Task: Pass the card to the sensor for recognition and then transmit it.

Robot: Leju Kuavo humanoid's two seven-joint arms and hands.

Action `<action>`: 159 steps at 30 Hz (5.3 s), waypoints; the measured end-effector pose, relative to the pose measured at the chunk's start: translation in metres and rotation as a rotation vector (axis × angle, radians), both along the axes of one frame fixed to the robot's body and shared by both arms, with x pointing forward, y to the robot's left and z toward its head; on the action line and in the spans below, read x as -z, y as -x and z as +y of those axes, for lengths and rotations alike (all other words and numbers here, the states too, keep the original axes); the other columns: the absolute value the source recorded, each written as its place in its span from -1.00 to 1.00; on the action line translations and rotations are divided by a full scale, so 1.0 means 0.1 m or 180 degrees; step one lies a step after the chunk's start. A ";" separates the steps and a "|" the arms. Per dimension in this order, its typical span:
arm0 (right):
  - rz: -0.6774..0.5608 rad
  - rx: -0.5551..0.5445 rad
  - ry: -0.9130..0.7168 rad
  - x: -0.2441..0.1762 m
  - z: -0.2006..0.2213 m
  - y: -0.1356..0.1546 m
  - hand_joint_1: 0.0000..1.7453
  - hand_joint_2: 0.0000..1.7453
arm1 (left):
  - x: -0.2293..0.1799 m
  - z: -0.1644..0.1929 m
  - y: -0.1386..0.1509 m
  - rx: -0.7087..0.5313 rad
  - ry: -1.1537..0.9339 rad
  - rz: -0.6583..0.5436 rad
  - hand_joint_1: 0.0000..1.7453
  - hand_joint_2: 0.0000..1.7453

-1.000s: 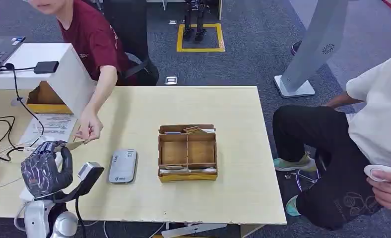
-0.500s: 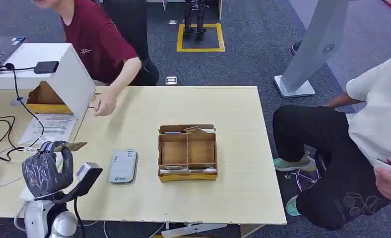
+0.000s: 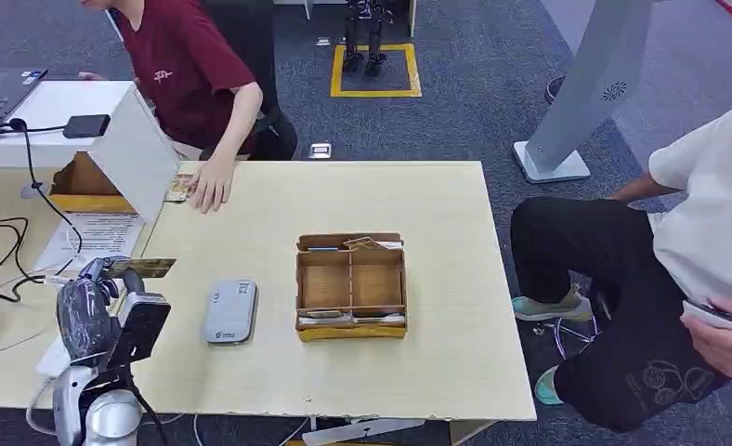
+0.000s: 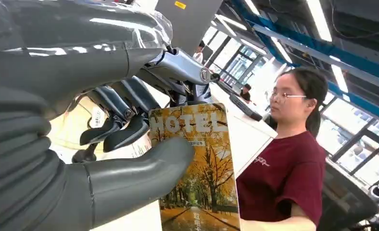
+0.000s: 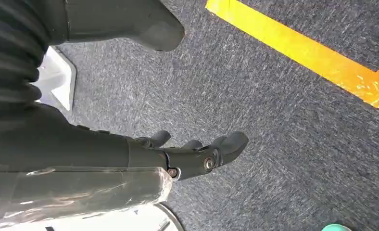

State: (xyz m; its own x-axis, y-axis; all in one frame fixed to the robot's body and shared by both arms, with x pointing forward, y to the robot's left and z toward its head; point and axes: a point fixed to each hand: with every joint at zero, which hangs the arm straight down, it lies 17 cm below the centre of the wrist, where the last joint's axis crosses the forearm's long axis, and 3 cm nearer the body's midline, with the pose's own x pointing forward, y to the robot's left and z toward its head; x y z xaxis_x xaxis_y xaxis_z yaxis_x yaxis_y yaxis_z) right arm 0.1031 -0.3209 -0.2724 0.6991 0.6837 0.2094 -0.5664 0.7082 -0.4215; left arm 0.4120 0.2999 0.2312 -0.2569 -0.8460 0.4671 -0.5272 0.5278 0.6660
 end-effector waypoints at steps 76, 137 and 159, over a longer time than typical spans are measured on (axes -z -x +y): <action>-0.0016 0.0044 -0.0005 -0.01 -0.01 -0.03 -1.00 1.00 | 0.94 -0.44 -0.23 0.0310 0.1054 0.1282 1.00 1.00; 0.0006 -0.0049 -0.0024 -0.01 0.06 -0.09 -1.00 1.00 | 1.34 -0.60 -0.38 0.0296 0.0958 0.1601 1.00 1.00; 0.0000 -0.0061 -0.0024 -0.01 0.07 -0.11 -1.00 1.00 | 1.52 -0.65 -0.40 0.0286 0.0919 0.1738 1.00 1.00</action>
State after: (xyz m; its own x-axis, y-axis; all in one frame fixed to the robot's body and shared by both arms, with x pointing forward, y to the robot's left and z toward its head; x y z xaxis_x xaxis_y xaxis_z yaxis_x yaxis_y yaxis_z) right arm 0.1137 -0.3144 -0.2713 0.6860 0.6952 0.2146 -0.5798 0.7005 -0.4160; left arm 0.4520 0.2351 0.0794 0.0191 -0.6521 0.7579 -0.0960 0.7533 0.6506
